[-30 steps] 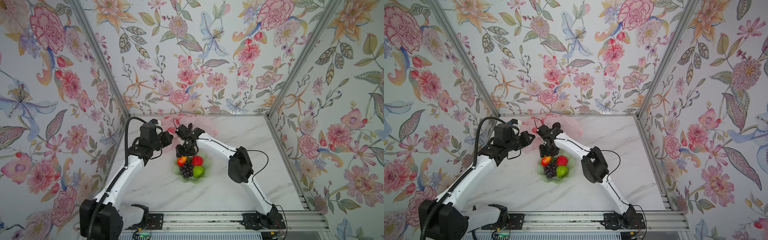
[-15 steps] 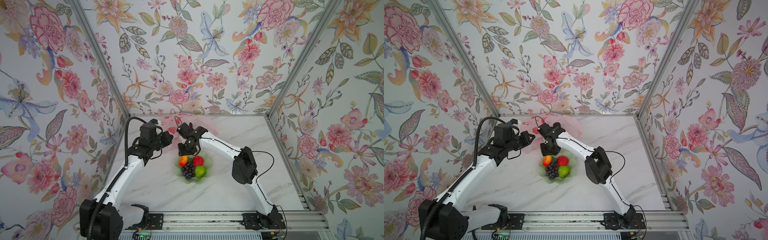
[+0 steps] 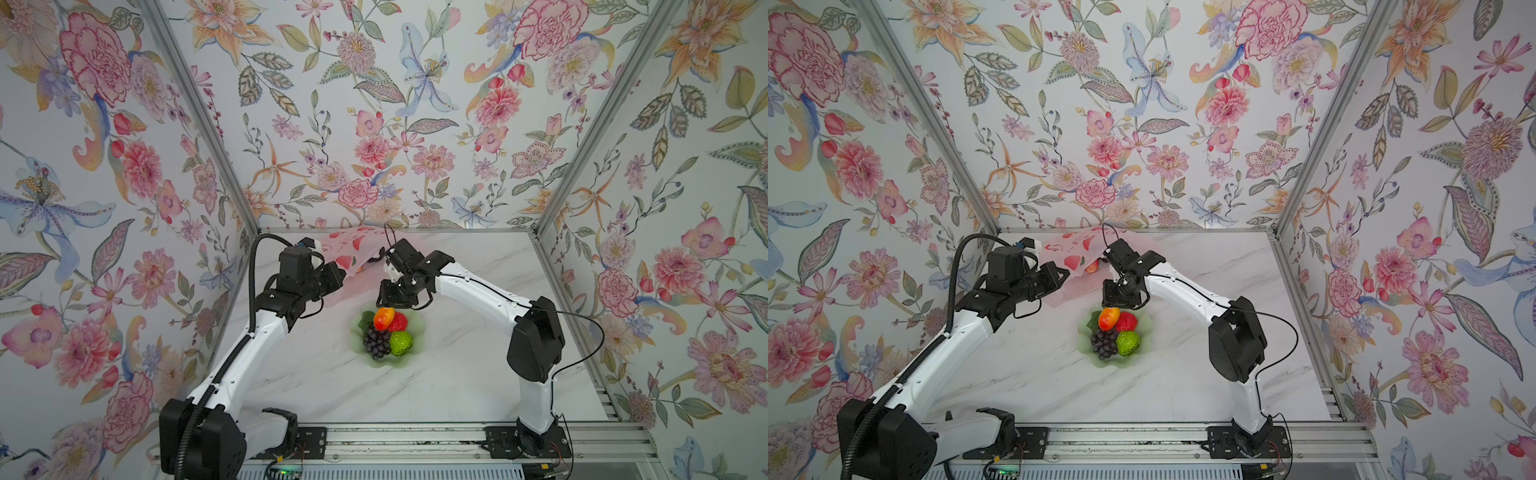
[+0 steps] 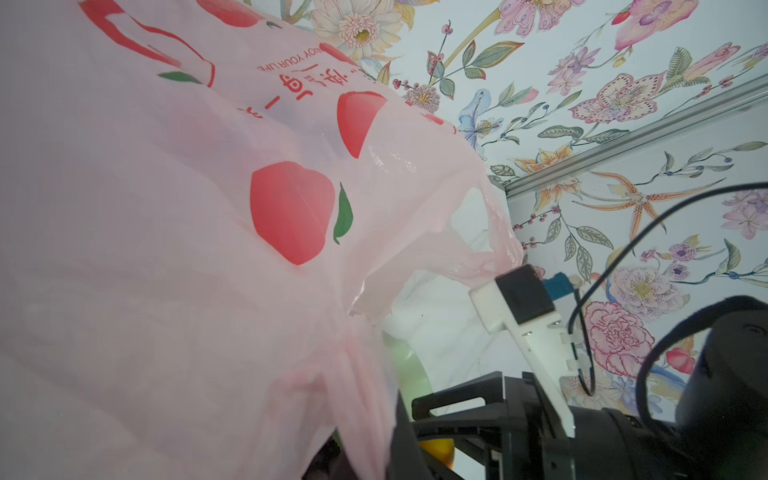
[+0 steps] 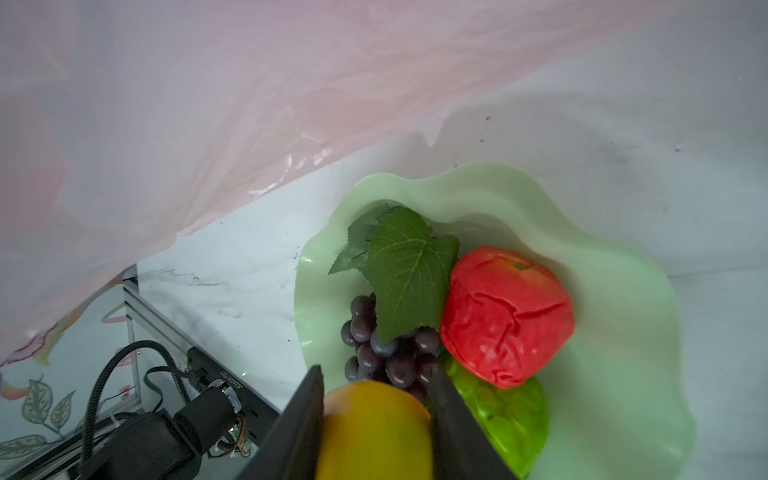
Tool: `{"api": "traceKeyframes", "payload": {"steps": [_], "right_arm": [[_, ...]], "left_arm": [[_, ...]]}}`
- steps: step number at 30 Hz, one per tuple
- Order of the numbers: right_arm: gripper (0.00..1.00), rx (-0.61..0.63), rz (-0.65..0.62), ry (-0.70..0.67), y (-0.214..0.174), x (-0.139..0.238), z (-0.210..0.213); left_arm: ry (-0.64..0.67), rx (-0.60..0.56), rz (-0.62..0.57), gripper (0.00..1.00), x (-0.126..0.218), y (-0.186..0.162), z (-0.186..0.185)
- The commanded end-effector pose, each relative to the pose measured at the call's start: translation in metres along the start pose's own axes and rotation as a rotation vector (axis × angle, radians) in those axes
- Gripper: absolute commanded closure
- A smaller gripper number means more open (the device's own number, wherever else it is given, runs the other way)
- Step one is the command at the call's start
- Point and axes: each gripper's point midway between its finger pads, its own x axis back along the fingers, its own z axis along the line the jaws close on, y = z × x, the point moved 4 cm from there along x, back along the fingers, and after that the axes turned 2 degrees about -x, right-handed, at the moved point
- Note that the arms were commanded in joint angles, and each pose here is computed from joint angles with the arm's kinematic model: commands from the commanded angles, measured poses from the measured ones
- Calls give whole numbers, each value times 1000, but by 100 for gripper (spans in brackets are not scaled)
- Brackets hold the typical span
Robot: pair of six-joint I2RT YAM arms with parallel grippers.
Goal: Place the fruits into the plastic bag
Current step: 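Lift the yellow-red fruit with the right gripper to the bag mouth, then open the right gripper to release the yellow-red fruit into the bag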
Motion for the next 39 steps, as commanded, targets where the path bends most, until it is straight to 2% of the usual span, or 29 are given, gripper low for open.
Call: {"api": "traceKeyframes", "payload": {"steps": [1, 6, 12, 14, 20, 28, 30, 32, 34, 35, 39], "right_arm": [[60, -112, -56, 151, 10, 25, 7], [60, -199, -131, 266, 32, 45, 12], [60, -247, -183, 323, 76, 38, 23], [60, -276, -218, 320, 100, 35, 14], [60, -334, -226, 304, 144, -9, 1], [57, -371, -250, 286, 180, -57, -11], [49, -377, -246, 295, 183, -65, -11], [37, -366, -253, 318, 186, -65, -5], [21, -330, -272, 335, 188, -59, 3], [2, -313, -282, 339, 189, -54, 5], [1, -235, -315, 353, 188, -28, 17]], "left_arm": [[-12, 4, -29, 100, 8, 4, -3], [-25, 9, -26, 100, 9, 2, -3], [-36, 10, -26, 100, 11, 0, -4], [-39, 13, -24, 100, 11, -2, -3], [-56, 20, -31, 100, 12, -1, -6], [-65, 18, -43, 100, 16, 6, -12], [-68, 18, -44, 100, 16, 7, -14], [-68, 17, -43, 100, 16, 7, -14], [-66, 17, -46, 100, 17, 8, -14], [-63, 18, -47, 100, 17, 9, -14], [-62, 18, -46, 100, 16, 8, -14]]}}
